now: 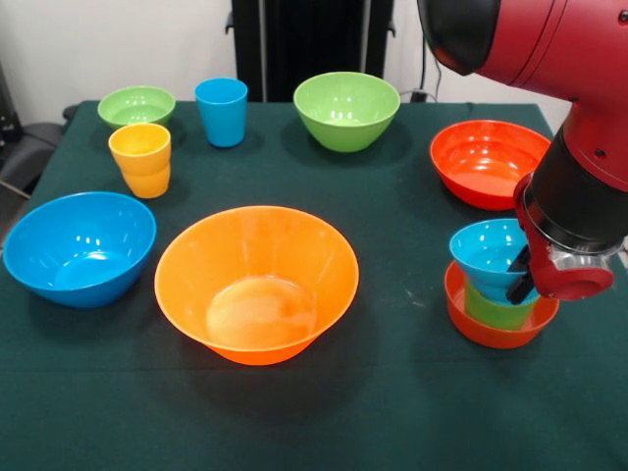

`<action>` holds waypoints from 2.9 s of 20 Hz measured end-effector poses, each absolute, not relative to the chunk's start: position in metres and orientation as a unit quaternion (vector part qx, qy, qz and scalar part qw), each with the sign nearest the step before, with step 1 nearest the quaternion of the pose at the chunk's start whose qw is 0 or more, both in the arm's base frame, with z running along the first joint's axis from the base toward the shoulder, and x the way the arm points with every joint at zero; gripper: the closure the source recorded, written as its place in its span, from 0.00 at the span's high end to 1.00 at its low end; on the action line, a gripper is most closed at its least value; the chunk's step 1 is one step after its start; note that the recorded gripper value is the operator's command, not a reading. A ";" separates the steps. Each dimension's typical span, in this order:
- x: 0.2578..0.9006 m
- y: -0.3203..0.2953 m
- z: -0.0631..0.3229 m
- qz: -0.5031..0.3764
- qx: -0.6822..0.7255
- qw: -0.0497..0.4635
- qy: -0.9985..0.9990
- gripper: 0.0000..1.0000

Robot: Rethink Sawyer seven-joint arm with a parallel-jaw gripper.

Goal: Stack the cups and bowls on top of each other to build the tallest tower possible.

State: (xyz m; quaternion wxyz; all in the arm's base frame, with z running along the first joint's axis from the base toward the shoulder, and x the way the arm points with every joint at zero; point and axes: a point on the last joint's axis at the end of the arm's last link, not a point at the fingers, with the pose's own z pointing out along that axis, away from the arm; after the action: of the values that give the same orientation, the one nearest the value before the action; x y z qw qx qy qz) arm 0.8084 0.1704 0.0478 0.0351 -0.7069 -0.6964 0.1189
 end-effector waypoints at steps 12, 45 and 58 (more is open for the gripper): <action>0.808 0.170 0.048 0.121 -0.706 0.033 -0.697 0.00; 0.805 0.167 0.047 0.127 -0.705 0.031 -0.697 1.00; 0.808 0.165 0.053 0.124 -0.707 0.029 -0.696 1.00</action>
State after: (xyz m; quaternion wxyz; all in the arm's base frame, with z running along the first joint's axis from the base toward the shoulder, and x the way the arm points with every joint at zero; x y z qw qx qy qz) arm 0.8083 0.1648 0.0529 0.0289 -0.7067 -0.6959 0.1239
